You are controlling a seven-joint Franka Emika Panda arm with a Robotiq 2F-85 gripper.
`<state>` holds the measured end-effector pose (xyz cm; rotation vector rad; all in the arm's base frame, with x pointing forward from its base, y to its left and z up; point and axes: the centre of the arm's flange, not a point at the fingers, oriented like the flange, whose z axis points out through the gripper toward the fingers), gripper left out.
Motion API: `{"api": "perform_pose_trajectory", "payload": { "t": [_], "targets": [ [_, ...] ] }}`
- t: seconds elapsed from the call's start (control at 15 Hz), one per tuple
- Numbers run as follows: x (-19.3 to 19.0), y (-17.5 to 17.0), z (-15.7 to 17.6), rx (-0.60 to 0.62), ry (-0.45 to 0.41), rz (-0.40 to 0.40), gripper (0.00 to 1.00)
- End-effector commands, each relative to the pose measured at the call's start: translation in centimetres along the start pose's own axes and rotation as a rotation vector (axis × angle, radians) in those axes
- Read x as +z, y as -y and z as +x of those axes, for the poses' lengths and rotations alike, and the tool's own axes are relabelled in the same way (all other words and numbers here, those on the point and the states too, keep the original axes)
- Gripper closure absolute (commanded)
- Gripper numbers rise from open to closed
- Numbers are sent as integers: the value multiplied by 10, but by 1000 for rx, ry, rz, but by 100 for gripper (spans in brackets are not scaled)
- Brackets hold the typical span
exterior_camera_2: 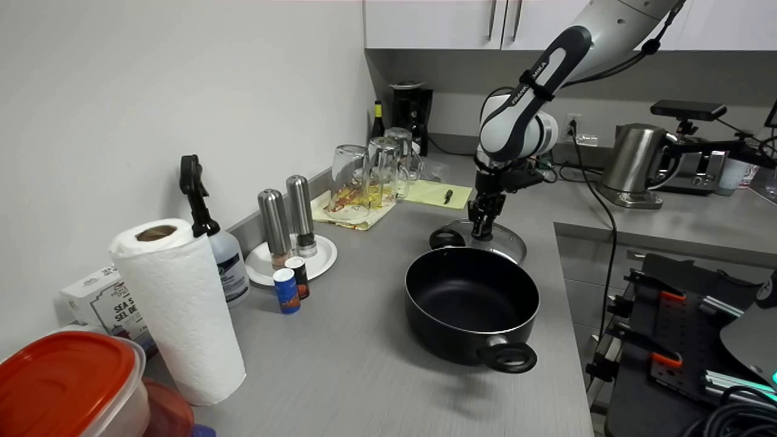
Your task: Remove the lid from the pot
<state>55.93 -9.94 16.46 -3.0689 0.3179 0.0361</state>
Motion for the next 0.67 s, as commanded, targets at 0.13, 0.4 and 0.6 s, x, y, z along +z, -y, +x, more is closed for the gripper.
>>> {"api": "perform_pose_trajectory", "payload": {
  "t": [0.13,0.4,0.6],
  "targets": [
    [-14,9,3,8,-51,5,3],
    [-14,9,7,-14,-60,5,0],
    [-14,10,7,-15,-62,5,0]
  ]
}}
